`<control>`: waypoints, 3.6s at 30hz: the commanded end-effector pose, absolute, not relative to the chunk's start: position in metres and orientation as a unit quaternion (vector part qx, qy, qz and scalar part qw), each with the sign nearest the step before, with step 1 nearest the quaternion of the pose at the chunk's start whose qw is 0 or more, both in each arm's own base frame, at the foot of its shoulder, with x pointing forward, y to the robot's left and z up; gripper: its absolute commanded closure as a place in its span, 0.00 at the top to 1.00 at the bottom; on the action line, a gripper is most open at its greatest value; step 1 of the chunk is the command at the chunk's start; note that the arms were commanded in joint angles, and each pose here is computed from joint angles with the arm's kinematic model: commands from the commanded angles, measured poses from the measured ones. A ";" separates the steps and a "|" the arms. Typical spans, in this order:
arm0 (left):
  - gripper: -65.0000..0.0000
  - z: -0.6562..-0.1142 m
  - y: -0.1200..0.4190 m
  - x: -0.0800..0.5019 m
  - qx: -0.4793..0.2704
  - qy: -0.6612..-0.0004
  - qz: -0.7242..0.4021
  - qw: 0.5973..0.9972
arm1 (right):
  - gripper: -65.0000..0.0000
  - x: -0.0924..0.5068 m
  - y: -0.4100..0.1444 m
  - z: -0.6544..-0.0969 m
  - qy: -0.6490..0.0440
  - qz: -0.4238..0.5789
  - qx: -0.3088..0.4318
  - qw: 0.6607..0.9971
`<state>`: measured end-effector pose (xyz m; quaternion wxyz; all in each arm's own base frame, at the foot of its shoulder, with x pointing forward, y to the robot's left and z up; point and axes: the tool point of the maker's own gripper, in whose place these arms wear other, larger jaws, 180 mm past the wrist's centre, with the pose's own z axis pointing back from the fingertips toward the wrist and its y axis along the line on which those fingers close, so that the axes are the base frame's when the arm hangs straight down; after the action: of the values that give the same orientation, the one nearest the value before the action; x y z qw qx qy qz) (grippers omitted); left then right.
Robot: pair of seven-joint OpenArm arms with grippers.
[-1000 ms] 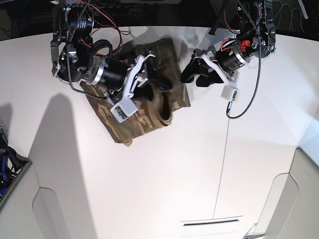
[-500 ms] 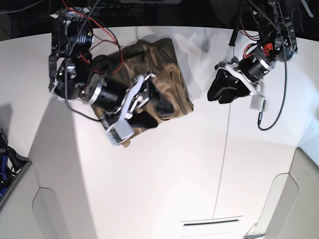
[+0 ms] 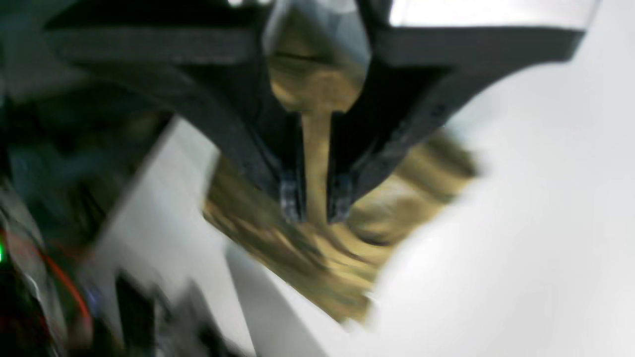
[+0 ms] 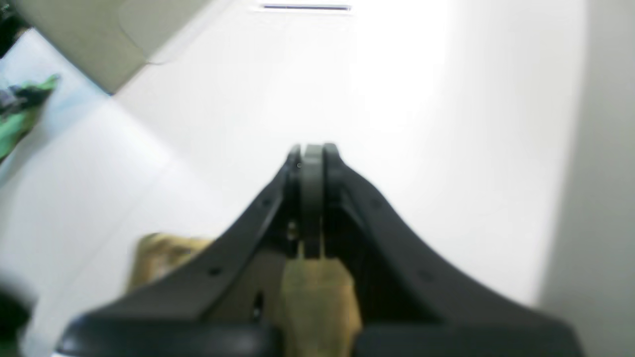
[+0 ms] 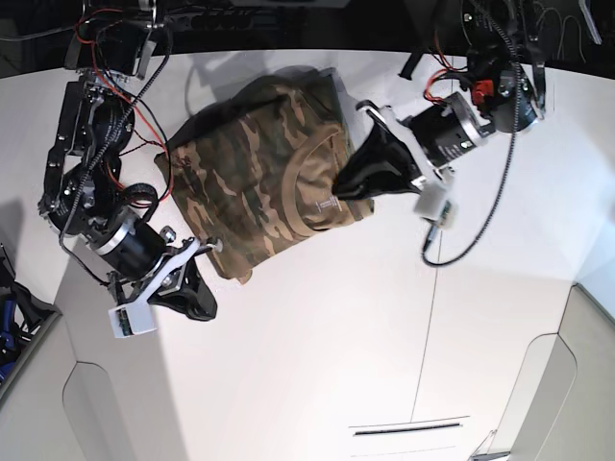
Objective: Fold the T-shirt properly
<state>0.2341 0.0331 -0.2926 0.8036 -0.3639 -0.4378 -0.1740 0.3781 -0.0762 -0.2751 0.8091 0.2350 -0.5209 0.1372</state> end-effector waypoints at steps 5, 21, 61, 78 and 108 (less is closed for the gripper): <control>0.13 -0.303 -0.015 0.211 -0.386 -0.402 -0.246 0.793 | 0.00 0.414 -0.087 -0.290 -0.510 0.112 0.251 0.815; 0.13 -0.387 -0.017 0.186 -0.393 -0.290 -0.217 0.845 | 0.00 0.403 -0.018 -0.376 -0.366 0.224 0.260 0.865; 0.13 -0.366 0.082 0.378 -0.197 -0.395 -0.192 0.877 | 0.00 0.279 -0.040 -0.387 -0.326 0.172 0.312 0.876; 0.13 -0.325 0.117 0.288 -0.171 -0.411 -0.231 0.865 | 0.00 0.229 -0.149 -0.357 -0.324 0.156 0.227 0.905; 0.13 -0.455 0.202 -0.059 -0.129 -0.023 -0.135 0.982 | 0.00 -0.074 -0.162 -0.426 0.124 0.166 0.325 0.923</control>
<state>-0.0555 0.2032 -0.4591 0.9831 -0.1240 -0.0256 -0.1322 -0.0759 -0.1609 -0.4302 0.9239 0.3226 0.1256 0.1629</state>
